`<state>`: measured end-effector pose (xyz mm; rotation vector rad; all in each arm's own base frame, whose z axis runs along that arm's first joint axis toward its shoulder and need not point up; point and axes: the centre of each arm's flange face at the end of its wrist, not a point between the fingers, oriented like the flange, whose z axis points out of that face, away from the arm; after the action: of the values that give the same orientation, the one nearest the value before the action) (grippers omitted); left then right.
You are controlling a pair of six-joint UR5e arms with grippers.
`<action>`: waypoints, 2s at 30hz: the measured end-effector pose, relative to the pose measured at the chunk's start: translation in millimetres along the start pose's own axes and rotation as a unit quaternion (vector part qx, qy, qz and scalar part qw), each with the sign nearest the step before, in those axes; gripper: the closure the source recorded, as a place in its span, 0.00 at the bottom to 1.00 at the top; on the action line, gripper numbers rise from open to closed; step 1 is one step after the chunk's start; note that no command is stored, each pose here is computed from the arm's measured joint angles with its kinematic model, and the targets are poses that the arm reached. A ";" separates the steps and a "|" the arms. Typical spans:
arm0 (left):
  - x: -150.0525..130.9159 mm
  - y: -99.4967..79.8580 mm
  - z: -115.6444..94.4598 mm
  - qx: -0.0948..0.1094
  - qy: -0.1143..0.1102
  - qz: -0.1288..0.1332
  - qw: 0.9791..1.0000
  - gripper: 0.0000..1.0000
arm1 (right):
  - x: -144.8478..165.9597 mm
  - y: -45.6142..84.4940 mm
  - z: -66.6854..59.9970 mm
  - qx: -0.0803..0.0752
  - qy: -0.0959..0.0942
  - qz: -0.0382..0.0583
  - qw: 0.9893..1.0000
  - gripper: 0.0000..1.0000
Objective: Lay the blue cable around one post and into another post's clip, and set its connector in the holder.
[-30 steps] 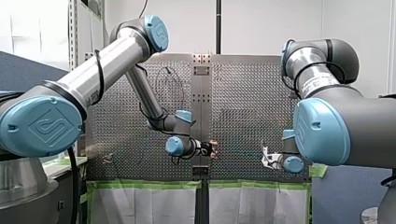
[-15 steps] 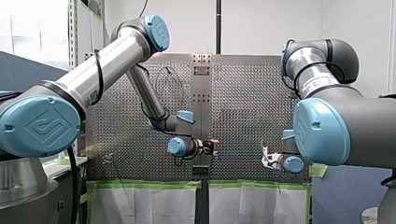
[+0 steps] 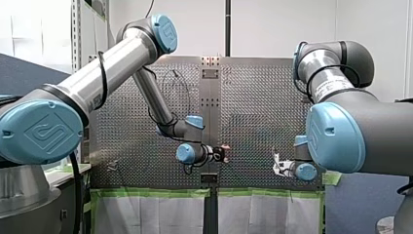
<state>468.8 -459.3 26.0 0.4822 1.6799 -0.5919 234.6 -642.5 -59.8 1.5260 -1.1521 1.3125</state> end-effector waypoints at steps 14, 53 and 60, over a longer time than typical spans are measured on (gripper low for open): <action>12.8 -0.4 -13.4 -0.002 0.041 0.005 0.999 0.00 | -1.6 -1.5 -0.3 0.001 -0.001 0.000 1.000 0.81; -4.7 -19.9 -59.5 -0.050 0.088 0.087 0.991 0.00 | -10.3 -1.7 -1.2 0.002 -0.004 0.000 1.000 0.81; -6.3 -15.2 -61.1 -0.078 0.088 0.093 0.989 0.00 | -11.7 -1.1 -1.1 0.002 -0.003 0.001 1.000 0.81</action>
<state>413.7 -433.1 42.6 0.5834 1.8078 -0.2867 234.8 -639.6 -71.2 1.5334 -1.1558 1.3120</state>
